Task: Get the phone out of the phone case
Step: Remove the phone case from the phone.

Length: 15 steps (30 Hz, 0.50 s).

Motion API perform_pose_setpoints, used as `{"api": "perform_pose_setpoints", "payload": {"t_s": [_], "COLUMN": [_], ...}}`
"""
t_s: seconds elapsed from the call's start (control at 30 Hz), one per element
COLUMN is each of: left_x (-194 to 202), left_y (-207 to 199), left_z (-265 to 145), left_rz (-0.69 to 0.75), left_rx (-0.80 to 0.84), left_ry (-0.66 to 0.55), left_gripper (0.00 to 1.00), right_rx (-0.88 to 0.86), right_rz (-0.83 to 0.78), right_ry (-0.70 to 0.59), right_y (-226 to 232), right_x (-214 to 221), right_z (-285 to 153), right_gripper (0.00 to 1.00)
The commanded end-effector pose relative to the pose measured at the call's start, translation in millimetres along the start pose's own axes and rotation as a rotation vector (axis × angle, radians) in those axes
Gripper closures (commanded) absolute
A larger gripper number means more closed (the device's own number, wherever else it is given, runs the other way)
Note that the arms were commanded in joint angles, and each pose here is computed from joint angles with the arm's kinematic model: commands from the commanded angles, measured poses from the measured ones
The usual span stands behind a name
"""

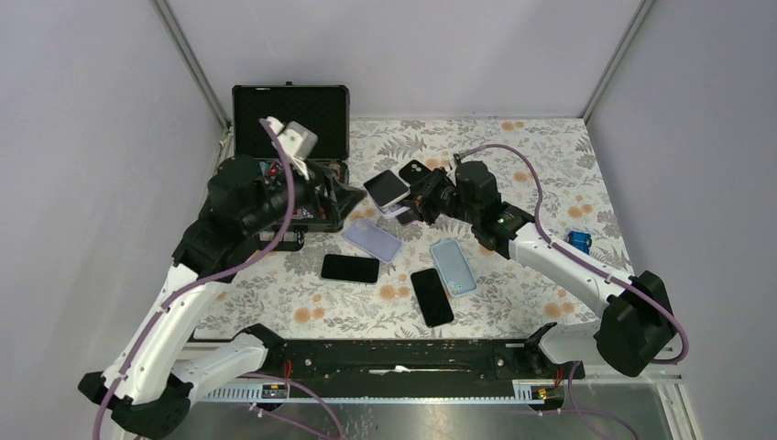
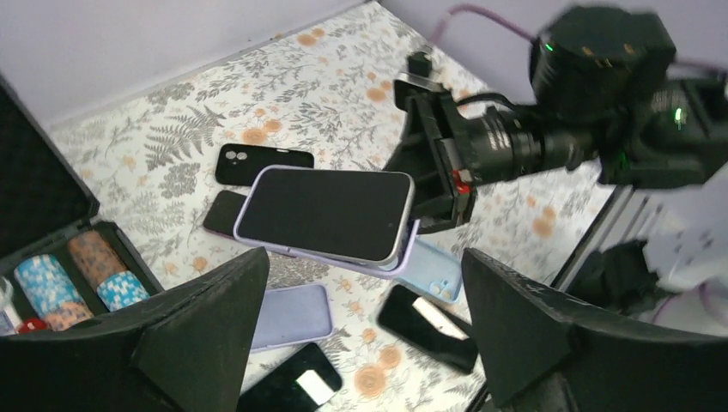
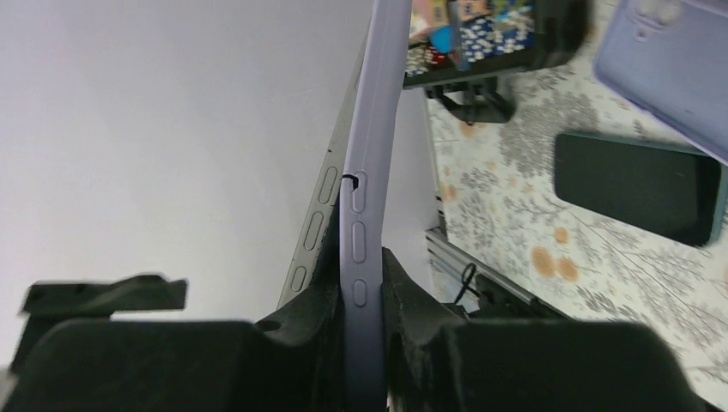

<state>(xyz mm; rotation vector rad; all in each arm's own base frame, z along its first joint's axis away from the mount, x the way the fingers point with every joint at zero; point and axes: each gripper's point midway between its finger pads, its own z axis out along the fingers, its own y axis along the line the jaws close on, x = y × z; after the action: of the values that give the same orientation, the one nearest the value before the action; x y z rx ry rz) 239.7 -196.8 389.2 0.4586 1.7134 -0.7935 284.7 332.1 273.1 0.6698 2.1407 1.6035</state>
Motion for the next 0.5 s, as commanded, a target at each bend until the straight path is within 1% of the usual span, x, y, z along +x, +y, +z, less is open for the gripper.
{"api": "perform_pose_setpoints", "payload": {"t_s": [0.0, 0.1, 0.13, 0.3, 0.37, 0.47], "left_x": [8.5, 18.5, 20.0, 35.4, 41.8, 43.1], "left_y": [-5.5, -4.7, -5.1, -17.6, -22.1, -30.8], "left_z": [10.7, 21.9, 24.3, 37.9, 43.0, 47.6], "left_rz": [0.282, 0.317, 0.324, 0.343, 0.330, 0.289], "left_rx": [0.000, -0.003, 0.004, 0.099, 0.130, 0.173], "left_ry": [0.029, 0.060, 0.064, 0.103, 0.125, 0.124], "left_gripper": [0.09, 0.02, 0.01, 0.02, 0.07, 0.08], "right_rx": [-0.019, 0.007, 0.011, 0.018, 0.014, 0.017], "right_rz": [-0.023, -0.019, -0.019, -0.012, -0.008, 0.006], "right_ry": [-0.030, -0.040, -0.041, -0.027, -0.017, -0.010], "right_y": [19.8, 11.9, 10.2, 8.1, 9.6, 8.3], "right_x": [-3.6, -4.7, -4.5, -2.6, -0.8, 0.0], "right_z": [-7.1, -8.5, -9.0, -7.7, -7.6, -7.3], "right_gripper": [1.00, 1.00, 1.00, 1.00, 1.00, 1.00]}}
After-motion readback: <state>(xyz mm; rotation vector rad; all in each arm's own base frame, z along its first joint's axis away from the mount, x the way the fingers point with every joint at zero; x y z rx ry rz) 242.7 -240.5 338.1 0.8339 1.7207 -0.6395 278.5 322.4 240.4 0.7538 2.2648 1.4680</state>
